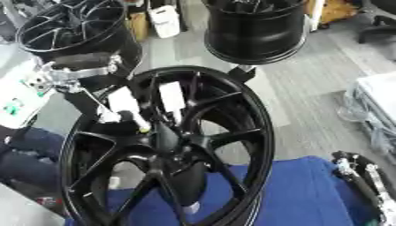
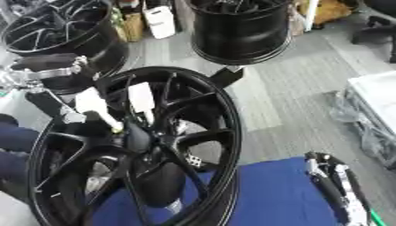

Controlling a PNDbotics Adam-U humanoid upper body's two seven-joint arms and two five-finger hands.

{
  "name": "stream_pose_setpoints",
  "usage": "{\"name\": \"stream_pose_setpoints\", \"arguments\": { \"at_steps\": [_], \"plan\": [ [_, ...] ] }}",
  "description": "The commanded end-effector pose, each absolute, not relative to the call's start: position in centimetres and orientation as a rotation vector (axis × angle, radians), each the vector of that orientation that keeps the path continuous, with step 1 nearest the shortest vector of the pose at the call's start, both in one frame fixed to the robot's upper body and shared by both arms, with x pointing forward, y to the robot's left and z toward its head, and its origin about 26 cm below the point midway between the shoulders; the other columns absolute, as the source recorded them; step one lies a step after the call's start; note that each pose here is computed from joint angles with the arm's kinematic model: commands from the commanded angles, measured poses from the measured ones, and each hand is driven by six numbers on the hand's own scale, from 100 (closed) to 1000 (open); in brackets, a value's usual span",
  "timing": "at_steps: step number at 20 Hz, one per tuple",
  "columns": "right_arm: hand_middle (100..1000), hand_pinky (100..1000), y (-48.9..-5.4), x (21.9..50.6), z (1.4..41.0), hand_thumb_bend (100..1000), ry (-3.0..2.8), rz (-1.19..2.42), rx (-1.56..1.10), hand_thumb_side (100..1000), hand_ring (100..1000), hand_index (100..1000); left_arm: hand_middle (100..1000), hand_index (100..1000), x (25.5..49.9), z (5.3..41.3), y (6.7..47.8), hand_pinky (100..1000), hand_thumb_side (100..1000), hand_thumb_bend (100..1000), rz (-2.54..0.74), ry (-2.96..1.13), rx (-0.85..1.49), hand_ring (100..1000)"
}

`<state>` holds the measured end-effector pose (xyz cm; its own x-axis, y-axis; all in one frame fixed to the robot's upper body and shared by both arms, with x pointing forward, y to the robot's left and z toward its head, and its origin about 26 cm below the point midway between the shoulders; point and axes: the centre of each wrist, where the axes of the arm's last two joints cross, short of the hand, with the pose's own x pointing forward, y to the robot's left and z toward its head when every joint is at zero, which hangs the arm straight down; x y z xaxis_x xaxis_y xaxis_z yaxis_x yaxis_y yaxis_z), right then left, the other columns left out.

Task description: Pull the pin out of the wheel hub.

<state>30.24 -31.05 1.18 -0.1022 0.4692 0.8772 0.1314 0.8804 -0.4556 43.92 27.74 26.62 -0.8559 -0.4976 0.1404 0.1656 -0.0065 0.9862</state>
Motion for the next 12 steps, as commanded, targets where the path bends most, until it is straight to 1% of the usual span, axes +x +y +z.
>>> {"name": "stream_pose_setpoints", "arguments": {
  "at_steps": [1,4,6,10,12],
  "plan": [
    [601,599,-31.7,30.2,1.7,100,-1.675,0.311,-0.496,798,564,713,360,611,42.7,30.9,30.4,494,100,257,-2.413,-1.681,0.356,364],
    [601,599,-32.0,30.1,1.6,100,-1.666,0.305,-0.508,799,564,713,363,614,41.5,32.8,32.8,500,100,269,-2.356,-1.713,0.419,366],
    [601,599,-32.3,29.9,1.5,100,-1.660,0.300,-0.518,799,564,713,366,617,40.5,33.4,35.0,504,100,280,-2.288,-1.725,0.452,368],
    [601,599,-32.7,29.7,1.4,100,-1.654,0.282,-0.536,798,564,713,367,621,38.4,33.7,40.2,506,100,273,-2.105,-1.709,0.505,368],
    [601,599,-32.6,29.7,1.5,100,-1.657,0.278,-0.536,799,564,713,371,626,36.1,32.6,43.8,510,100,264,-2.004,-1.672,0.489,371]
  ]
}}
